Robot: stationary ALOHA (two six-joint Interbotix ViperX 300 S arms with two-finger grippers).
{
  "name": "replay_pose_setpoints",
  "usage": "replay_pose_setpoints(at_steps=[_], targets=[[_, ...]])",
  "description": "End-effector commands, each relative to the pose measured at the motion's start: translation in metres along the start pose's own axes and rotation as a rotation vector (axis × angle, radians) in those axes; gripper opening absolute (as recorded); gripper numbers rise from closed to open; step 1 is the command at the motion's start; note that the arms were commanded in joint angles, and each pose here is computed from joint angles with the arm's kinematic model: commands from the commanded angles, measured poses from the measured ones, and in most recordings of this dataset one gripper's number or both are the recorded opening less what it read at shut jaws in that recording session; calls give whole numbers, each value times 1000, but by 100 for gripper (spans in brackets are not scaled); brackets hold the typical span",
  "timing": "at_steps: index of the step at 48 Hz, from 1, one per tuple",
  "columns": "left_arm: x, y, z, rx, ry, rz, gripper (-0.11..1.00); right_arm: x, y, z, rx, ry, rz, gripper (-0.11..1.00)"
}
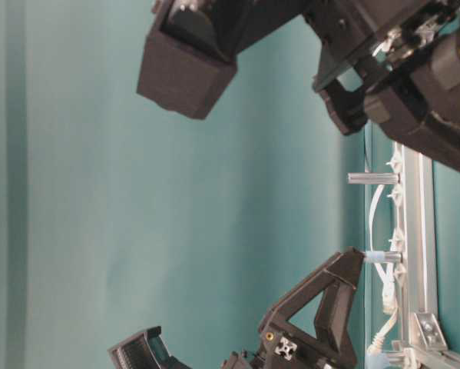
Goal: Insert the wire through the string loop located on the left side.
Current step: 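Lift the cable and carry it toward the zip-tie loop on the frame, then move the open left gripper down to the frame's lower-left side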
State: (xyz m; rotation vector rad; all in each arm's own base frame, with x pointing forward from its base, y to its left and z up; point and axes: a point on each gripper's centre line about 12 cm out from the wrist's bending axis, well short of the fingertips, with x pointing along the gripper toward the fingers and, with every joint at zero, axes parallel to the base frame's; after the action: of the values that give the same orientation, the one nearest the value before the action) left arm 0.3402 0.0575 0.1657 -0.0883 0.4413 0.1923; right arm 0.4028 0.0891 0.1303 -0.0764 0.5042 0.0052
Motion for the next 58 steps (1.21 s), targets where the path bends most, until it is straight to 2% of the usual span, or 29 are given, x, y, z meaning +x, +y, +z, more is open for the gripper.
replay_pose_setpoints(at_steps=[1,58], targets=[[-3,-2,14,-1,-44,-6,74,-7,-3,17,3,-48,0,4],[-15,-9,16,6,3,-27,74,-6,-5,19,-3,-55,-3,4]])
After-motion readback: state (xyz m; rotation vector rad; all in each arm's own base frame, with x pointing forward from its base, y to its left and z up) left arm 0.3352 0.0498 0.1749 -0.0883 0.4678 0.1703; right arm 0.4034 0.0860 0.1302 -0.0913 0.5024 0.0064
